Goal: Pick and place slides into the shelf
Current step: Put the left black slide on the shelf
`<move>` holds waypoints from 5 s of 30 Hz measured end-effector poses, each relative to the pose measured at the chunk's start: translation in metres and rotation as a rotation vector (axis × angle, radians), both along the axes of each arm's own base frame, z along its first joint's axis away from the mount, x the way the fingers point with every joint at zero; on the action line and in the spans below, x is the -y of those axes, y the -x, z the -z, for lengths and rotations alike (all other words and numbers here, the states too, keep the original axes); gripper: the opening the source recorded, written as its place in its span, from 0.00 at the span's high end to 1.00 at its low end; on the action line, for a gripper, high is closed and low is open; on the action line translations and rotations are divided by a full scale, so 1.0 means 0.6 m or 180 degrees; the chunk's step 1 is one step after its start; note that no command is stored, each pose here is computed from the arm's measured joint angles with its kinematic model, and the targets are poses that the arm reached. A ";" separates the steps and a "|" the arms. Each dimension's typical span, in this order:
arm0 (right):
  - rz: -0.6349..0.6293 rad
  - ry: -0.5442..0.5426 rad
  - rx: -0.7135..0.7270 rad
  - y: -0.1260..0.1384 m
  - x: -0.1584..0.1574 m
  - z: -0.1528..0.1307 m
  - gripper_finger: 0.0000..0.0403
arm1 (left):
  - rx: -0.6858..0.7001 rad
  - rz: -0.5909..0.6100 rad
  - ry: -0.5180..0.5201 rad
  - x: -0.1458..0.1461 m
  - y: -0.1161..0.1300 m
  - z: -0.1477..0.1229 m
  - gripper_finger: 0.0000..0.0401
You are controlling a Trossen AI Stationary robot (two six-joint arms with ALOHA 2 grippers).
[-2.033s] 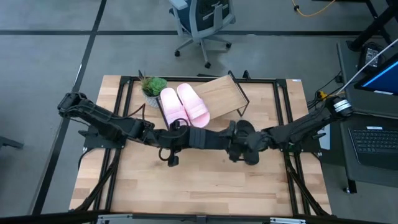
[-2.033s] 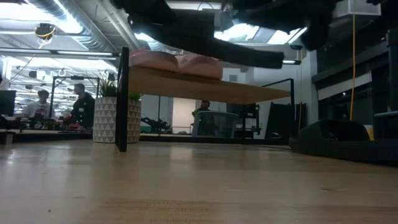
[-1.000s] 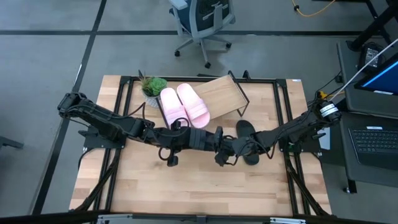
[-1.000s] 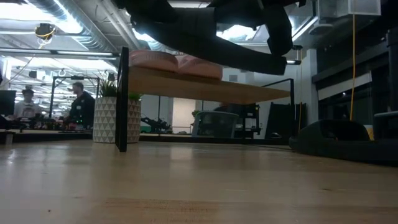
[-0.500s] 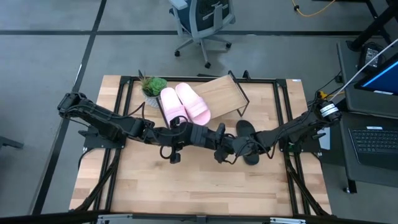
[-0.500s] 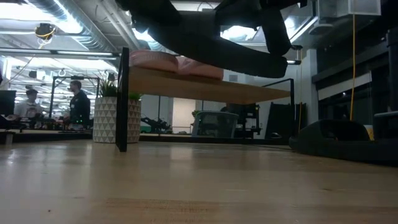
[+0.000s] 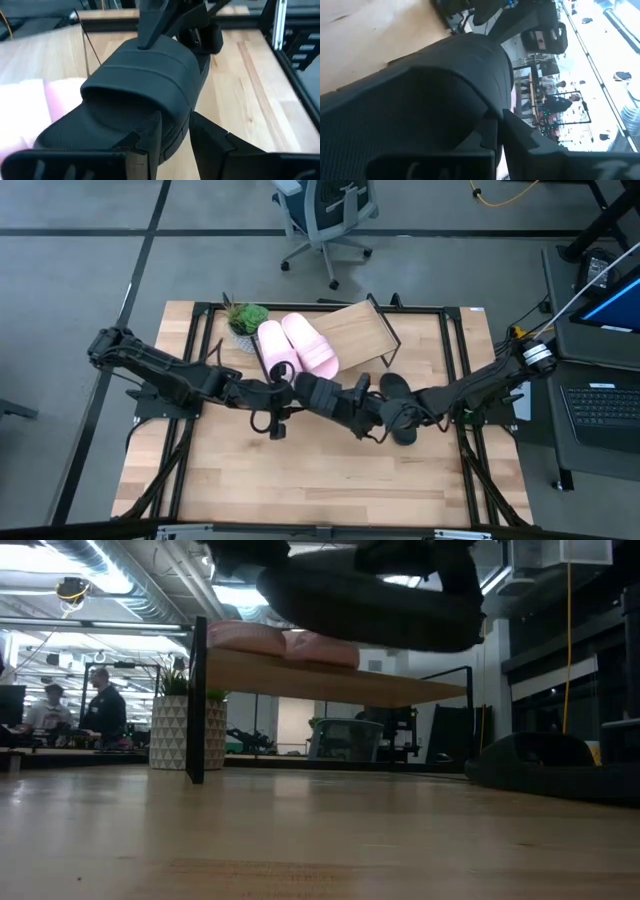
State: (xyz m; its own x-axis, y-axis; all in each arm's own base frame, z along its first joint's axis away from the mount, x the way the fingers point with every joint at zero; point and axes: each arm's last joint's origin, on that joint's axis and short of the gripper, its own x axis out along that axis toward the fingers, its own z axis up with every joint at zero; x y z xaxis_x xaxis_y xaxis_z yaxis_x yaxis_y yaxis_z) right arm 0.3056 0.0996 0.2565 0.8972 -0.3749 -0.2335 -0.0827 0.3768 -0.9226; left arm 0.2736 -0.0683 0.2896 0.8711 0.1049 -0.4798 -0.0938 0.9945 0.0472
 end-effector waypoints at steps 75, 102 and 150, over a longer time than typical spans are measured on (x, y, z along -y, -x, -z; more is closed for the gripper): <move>0.2102 -0.0193 -0.0115 -0.055 0.287 -0.065 0.97 | -0.0200 -0.0516 -0.0707 -0.016 0.046 0.016 0.99; 0.2069 -0.0393 -0.0202 -0.054 0.285 -0.068 0.97 | -0.0225 -0.0507 -0.0727 -0.016 0.047 0.017 0.99; 0.1973 -0.0641 -0.0367 -0.074 0.309 -0.025 0.97 | -0.0233 -0.0497 -0.0739 -0.015 0.047 0.018 0.99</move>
State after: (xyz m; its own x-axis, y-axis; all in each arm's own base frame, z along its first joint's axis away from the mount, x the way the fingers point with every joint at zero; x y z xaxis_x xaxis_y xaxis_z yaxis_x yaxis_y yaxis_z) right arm 0.3501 -0.0857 0.2717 0.4942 -0.7528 -0.4347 0.1111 0.5506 -0.8273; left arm 0.2455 -0.0591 0.2790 0.7998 0.3494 -0.4882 -0.2329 0.9301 0.2841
